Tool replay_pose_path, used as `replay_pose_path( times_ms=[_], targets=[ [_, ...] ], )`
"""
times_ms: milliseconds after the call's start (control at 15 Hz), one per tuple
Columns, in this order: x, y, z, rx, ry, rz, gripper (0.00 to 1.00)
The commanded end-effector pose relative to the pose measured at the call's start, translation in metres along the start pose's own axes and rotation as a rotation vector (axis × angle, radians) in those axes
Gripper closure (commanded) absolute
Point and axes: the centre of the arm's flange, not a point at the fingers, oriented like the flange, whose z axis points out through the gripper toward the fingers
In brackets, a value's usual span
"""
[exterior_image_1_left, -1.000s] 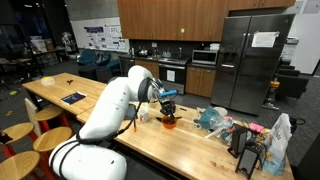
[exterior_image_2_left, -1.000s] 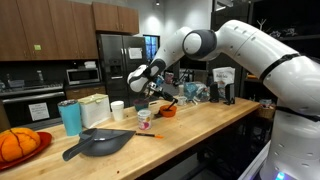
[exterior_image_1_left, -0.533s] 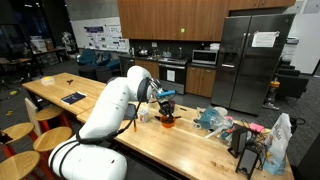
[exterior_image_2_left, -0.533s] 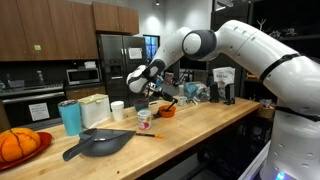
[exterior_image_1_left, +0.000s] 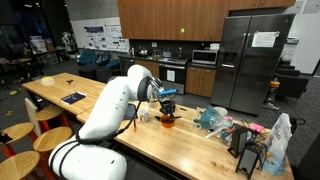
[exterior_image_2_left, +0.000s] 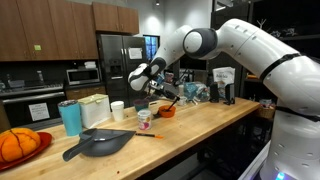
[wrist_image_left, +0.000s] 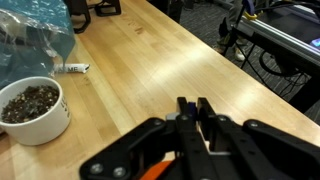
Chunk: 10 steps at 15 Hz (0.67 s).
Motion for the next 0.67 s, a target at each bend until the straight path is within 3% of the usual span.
replay_pose_path(
  times_ms=[0,600],
  targets=[
    [-0.022,-0.005,0.009,0.031,0.008,-0.001,0.96],
    [-0.035,-0.001,0.048,0.201,0.071,-0.014,0.96]
  ],
)
